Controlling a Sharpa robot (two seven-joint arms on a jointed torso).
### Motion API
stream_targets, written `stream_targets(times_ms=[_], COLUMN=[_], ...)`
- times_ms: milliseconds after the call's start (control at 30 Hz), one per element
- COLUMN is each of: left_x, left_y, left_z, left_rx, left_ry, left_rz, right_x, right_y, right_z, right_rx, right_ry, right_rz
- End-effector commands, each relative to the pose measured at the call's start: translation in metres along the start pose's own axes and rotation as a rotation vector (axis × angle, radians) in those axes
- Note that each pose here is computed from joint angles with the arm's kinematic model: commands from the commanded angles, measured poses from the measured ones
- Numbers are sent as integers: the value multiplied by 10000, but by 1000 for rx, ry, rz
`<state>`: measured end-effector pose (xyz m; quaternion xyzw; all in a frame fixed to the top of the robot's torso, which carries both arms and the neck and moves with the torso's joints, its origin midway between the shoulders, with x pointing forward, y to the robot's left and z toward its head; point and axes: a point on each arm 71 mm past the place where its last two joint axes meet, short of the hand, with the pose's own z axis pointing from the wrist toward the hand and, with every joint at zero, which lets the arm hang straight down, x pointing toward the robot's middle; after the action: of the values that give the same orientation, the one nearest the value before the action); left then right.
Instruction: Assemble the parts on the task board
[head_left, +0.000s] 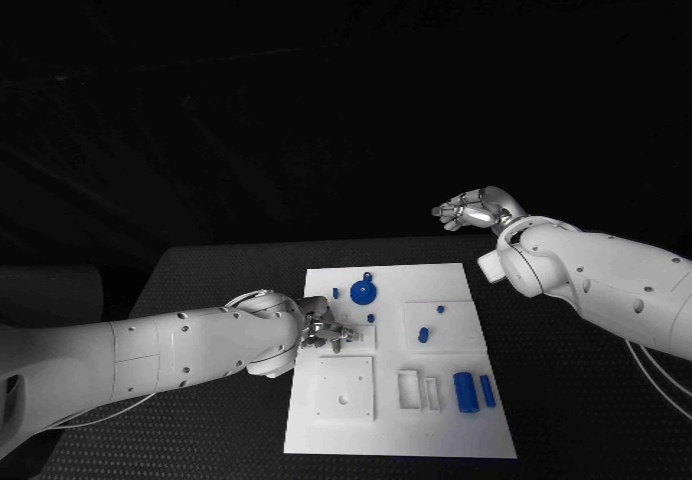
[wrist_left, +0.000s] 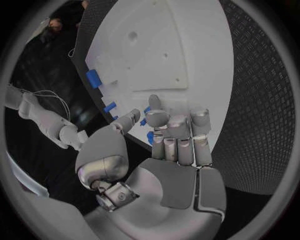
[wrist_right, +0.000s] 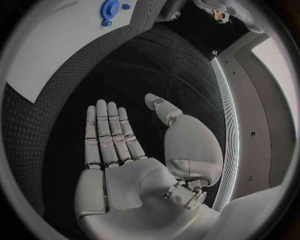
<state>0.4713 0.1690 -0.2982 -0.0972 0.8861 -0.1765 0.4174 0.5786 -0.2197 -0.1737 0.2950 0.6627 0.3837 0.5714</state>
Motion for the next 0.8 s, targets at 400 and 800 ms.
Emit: stream_targets(times_ms=[400, 800], left_x=[-469, -1061], left_y=[-122, -20], left_z=[-155, -18], left_rx=[43, -15], left_ry=[44, 2], left_rz=[-148, -136], right_x=[-34, -30], right_y=[-58, -67], right_z=[-9, -3], right_rx=[6, 9], right_ry=[3, 4], right_rz=[2, 2])
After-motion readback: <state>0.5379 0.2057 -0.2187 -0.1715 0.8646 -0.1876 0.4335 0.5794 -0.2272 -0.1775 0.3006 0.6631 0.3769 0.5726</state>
